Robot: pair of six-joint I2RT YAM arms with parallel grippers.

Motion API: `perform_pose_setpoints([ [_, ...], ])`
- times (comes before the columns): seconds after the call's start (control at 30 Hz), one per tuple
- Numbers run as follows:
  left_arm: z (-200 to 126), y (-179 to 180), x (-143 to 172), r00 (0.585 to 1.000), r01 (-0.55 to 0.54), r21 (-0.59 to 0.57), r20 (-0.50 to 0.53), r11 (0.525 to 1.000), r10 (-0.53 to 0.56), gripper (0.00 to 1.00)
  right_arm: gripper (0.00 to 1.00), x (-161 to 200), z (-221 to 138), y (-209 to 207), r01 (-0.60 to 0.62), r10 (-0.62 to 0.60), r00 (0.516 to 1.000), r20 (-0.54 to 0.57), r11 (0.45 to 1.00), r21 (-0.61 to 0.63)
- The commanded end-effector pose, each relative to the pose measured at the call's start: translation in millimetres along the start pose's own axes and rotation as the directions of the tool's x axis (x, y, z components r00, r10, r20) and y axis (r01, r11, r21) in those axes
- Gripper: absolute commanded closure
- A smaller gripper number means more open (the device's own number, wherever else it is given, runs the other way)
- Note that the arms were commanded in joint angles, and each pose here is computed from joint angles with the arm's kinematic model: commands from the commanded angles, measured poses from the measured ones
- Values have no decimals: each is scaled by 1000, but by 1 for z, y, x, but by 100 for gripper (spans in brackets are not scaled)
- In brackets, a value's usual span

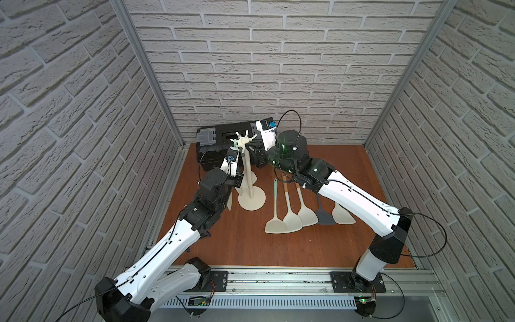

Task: Take the spatula off the kitchen utensil rack
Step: Take off the spatula from the rack.

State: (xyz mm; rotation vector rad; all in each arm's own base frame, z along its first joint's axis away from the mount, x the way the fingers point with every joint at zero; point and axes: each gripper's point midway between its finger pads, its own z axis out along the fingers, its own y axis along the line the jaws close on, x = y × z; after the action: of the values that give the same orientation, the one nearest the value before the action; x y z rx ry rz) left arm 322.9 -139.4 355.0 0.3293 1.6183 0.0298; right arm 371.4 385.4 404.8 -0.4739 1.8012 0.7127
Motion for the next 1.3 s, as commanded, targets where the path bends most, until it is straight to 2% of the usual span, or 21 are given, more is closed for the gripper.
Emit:
perform_pose_setpoints([
  [0.0,-10,10,-18,993,84,-33,92,996,-80,100,81,156,18,-46,53,31,888,-458,984,170],
  [0.27,-12,13,-22,985,138,-35,106,990,-134,100,82,166,21,-51,56,44,881,-471,979,196],
  [0.6,-13,28,-20,961,257,-108,134,961,-242,100,83,180,24,-55,65,51,866,-497,975,214],
  [0.93,-14,13,-22,969,213,-18,133,977,-208,100,83,189,20,-60,89,42,856,-515,970,226],
  [1.03,-6,2,-18,981,177,23,80,984,-178,100,80,174,16,-42,55,24,869,-494,988,144],
  [1.17,3,-8,-9,988,153,47,32,987,-154,100,69,128,7,-10,24,-20,905,-426,1000,4],
  [1.27,5,-10,-7,989,144,49,24,988,-145,100,66,95,-1,7,16,-38,919,-392,998,-59],
])
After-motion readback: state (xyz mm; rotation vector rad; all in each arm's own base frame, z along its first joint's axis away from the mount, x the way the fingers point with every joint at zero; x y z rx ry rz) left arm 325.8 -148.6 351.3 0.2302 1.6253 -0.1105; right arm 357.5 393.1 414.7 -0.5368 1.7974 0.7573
